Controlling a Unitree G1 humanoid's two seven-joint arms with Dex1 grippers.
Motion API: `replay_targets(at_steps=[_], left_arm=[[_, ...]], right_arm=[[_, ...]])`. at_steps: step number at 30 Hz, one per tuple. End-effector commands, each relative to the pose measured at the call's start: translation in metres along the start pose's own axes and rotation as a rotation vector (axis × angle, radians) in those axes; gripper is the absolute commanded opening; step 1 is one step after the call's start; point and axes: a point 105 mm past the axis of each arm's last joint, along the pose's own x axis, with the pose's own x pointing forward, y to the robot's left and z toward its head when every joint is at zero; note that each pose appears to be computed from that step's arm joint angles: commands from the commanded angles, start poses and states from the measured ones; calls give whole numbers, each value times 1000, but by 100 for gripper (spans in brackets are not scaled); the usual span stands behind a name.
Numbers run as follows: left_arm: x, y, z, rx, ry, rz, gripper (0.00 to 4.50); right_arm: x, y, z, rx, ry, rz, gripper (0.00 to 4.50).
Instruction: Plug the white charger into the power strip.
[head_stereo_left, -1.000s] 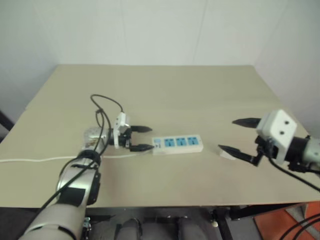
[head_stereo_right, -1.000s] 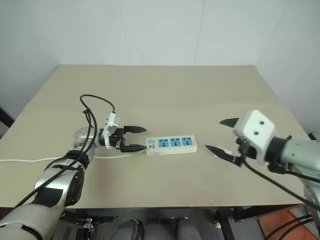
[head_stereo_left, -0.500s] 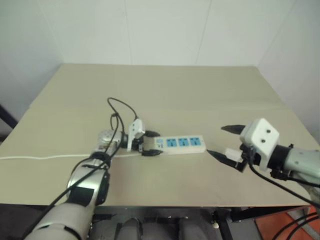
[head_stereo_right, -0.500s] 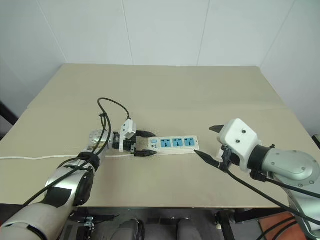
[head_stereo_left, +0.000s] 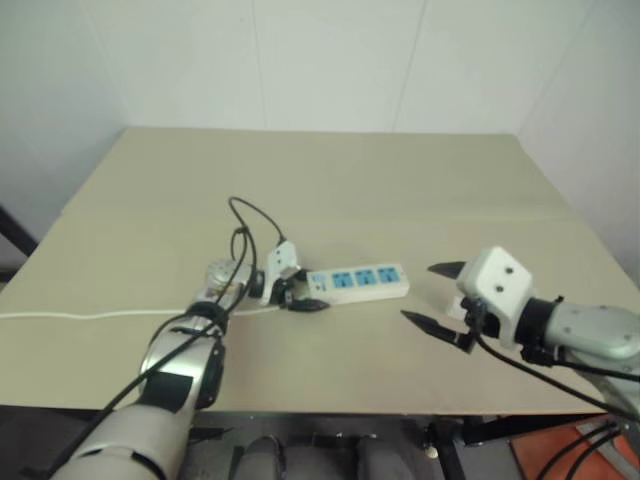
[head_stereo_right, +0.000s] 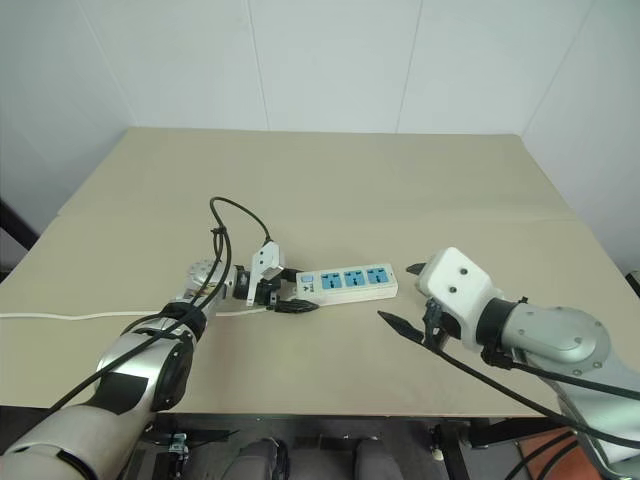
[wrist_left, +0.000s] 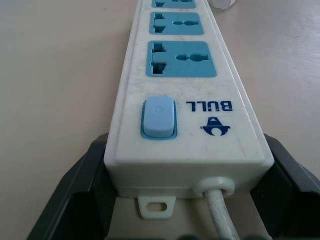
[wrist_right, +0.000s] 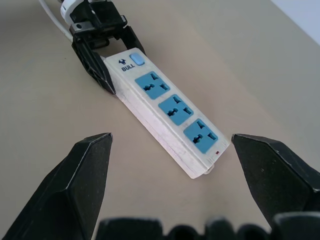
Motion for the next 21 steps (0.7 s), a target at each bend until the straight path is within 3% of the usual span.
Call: replay_targets(at_steps=[1,6,14,17,21], left_arm=[[-3,5,18,-3,-88,-1,329],[-11,-12,11,86,-9,-148,329],[-15,-23,1,153,60,-122,329],[-17,-29,2,153,50,-123,429],[-18,-32,10,133,-33,-85,446]], right_arm=[[0,2,4,-26,-10,-21,450],[4,2,-2,-10,6,-42,450],[12,6,-7,-3,14,-34,450],[14,7,-8,-9,17,-24,450],[15,6,-9,-13,20,-24,450]])
